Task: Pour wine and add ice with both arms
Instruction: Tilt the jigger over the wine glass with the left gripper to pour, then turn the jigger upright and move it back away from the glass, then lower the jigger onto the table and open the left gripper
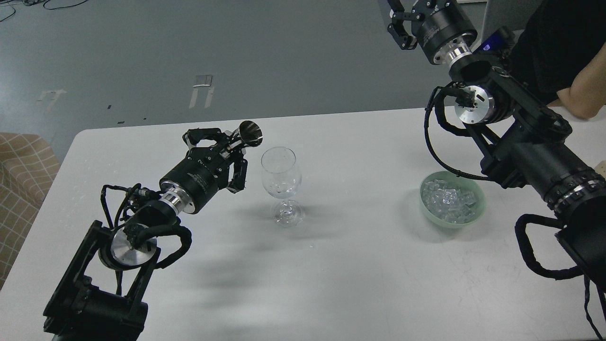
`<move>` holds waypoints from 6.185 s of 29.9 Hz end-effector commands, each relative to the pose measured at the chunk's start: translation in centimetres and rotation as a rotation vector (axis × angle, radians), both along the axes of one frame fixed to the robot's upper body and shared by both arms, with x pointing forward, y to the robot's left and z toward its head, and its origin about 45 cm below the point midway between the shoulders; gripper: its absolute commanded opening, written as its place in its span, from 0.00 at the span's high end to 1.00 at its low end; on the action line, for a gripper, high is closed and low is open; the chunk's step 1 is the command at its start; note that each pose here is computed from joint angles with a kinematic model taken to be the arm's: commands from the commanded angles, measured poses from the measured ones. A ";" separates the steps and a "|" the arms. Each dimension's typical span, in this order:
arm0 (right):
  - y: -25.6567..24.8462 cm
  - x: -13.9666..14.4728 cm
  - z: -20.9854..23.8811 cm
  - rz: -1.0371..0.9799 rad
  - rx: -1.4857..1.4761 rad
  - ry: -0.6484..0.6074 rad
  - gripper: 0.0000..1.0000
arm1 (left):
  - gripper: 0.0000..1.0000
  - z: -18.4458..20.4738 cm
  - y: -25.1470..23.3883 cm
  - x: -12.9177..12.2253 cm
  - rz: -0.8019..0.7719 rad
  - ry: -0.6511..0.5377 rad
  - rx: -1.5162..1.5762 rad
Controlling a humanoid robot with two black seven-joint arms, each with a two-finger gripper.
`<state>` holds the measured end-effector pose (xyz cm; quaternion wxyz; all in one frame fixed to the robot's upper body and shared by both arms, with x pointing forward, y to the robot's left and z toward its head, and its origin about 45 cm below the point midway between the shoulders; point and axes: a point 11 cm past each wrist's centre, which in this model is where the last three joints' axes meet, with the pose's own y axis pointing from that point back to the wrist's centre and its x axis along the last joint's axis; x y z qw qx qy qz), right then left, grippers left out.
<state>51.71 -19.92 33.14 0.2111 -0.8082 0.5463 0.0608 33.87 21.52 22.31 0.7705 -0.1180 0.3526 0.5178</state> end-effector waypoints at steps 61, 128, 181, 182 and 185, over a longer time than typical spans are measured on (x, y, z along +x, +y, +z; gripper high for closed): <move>0.1 0.1 0.5 0.000 0.007 -0.008 0.00 | 1.00 0.6 -0.8 0.3 -0.052 -0.160 0.280; 0.6 0.1 0.8 0.003 0.007 -0.014 0.00 | 1.00 7.8 2.5 1.5 -0.046 -0.276 0.317; 0.7 0.1 0.4 0.002 -0.001 -0.006 0.00 | 0.81 -8.9 13.7 -0.4 0.613 0.128 -0.588; 0.6 0.1 0.4 0.002 -0.001 -0.005 0.00 | 0.78 -8.9 13.7 -0.3 0.611 0.128 -0.588; 0.6 0.1 0.4 0.002 -0.001 -0.005 0.00 | 0.72 -9.1 13.7 -0.3 0.615 0.137 -0.588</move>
